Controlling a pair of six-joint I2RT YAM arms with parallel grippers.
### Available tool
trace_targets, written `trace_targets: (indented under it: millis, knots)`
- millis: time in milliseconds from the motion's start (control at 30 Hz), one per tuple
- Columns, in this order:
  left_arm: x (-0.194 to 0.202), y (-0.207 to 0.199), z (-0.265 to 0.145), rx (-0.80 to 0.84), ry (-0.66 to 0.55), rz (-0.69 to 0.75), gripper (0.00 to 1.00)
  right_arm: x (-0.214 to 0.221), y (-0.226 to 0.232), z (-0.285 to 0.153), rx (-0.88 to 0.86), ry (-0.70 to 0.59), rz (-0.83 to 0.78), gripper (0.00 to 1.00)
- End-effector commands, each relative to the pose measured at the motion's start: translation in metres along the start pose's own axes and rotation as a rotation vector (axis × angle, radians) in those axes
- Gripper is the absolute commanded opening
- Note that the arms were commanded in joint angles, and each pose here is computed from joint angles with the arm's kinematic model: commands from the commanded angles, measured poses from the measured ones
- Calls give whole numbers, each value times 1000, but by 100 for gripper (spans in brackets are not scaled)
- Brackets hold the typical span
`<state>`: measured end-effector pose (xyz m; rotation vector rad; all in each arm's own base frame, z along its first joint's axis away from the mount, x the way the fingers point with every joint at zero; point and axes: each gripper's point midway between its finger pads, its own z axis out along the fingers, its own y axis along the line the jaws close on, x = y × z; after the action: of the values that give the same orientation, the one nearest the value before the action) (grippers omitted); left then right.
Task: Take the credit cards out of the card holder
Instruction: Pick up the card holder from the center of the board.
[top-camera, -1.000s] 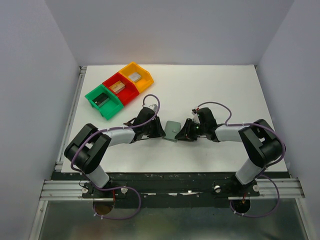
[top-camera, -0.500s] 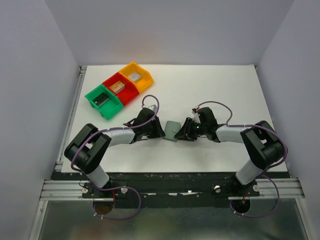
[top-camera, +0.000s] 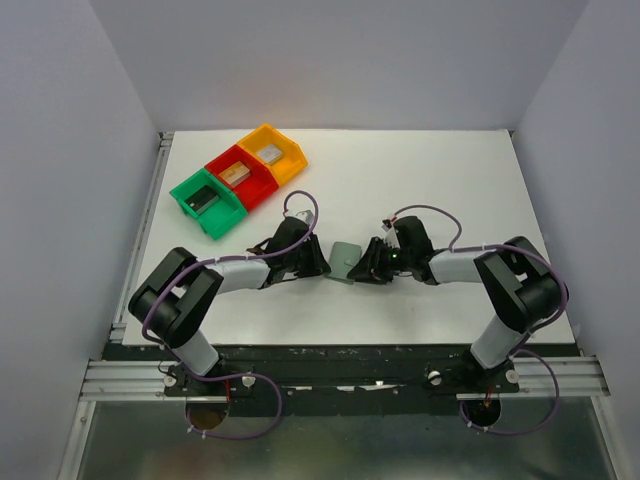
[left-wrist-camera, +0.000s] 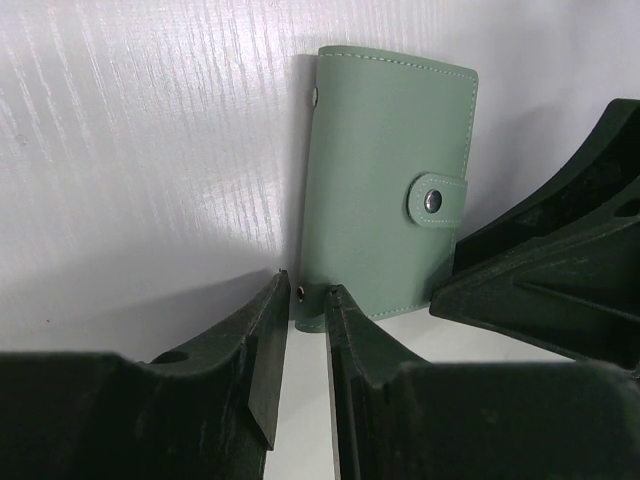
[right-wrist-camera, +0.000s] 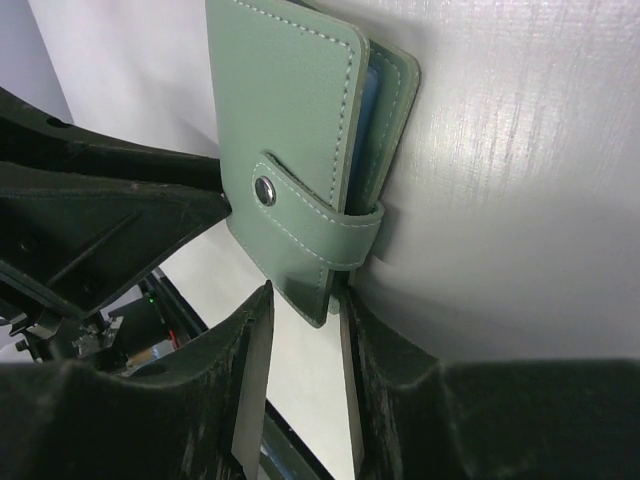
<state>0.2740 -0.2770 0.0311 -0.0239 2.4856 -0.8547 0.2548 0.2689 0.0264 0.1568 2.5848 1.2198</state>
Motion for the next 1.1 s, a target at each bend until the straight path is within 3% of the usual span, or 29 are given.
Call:
trace_targets:
  millis: [0,300,400,467,633,867,1067]
  knots:
    - [7,5,-1,-19,0,3,34,7,-5,5,-10,28,20,41]
    - [7,5,0,-20,2,4,34,4,1,2,-35,-2,0,29]
    - [7,4,0,-16,-1,4,34,4,0,0,-25,-6,-10,18]
    - [6,3,-1,-13,-6,4,34,5,-2,-1,-21,-5,-14,1]
    - [-2,3,-9,-29,-40,-2,37,2,3,-7,-24,-16,-51,1]
    - [-47,0,-49,-95,-227,4,59,-6,33,-44,-10,-36,-247,1]
    - [-80,-26,-89,21,-385,10,76,-1,68,-86,-57,-22,-413,1]
